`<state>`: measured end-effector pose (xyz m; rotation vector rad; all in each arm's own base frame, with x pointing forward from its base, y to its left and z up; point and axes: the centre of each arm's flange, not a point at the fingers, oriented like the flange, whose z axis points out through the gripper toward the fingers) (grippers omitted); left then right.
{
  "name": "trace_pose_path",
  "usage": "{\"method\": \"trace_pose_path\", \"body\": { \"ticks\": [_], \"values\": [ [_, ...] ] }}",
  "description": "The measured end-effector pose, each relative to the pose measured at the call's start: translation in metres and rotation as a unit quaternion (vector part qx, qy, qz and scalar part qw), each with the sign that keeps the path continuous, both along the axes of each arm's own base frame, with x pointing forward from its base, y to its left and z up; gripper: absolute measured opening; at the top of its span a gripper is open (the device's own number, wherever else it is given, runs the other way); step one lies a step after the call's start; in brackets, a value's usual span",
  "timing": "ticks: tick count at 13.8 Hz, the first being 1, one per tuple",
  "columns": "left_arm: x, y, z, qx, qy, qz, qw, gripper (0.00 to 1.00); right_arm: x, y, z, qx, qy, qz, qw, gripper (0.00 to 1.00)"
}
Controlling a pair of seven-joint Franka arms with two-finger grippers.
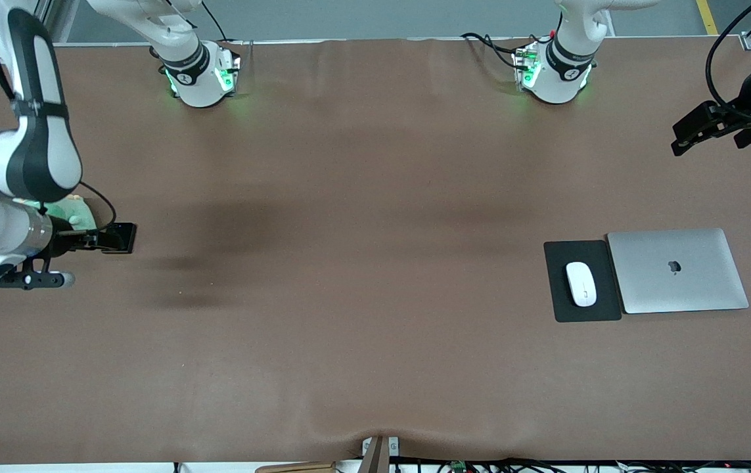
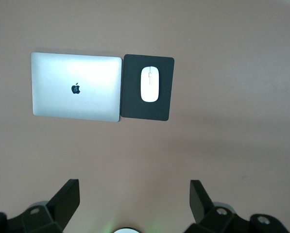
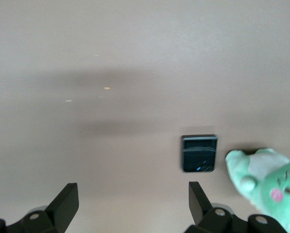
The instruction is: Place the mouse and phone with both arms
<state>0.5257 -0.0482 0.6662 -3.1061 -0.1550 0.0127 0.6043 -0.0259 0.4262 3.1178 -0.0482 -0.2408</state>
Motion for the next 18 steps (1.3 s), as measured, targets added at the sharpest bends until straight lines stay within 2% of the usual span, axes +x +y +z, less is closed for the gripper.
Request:
{"method": "trace_pose_path", "body": {
  "ticks": [3, 7, 12, 14, 18],
  "values": [
    [0.0, 0.001, -0.001, 0.0, 0.001, 0.001, 1.0, 1.0, -0.02, 0.022, 0.062, 0.006, -0.029, -0.008, 1.0, 1.0],
    [0.0, 0.001, 0.0, 0.0, 0.0, 0.001, 1.0, 1.0, -0.043, 0.019, 0.109, 0.018, -0.033, -0.018, 0.999, 1.0],
    [0.0, 0.006, 0.003, 0.0, -0.003, 0.006, 1.0, 1.0, -0.047, 0.016, 0.175, 0.019, -0.056, -0.021, 0.998, 1.0],
    [0.0, 0.006, 0.003, 0.0, -0.004, 0.006, 1.0, 1.0, -0.051, 0.012, 0.195, 0.019, -0.056, -0.023, 0.998, 1.0],
    [0.0, 0.006, 0.006, -0.001, -0.006, 0.006, 1.0, 1.0, -0.059, 0.008, 0.207, 0.019, -0.041, -0.027, 0.999, 1.0]
  ]
}}
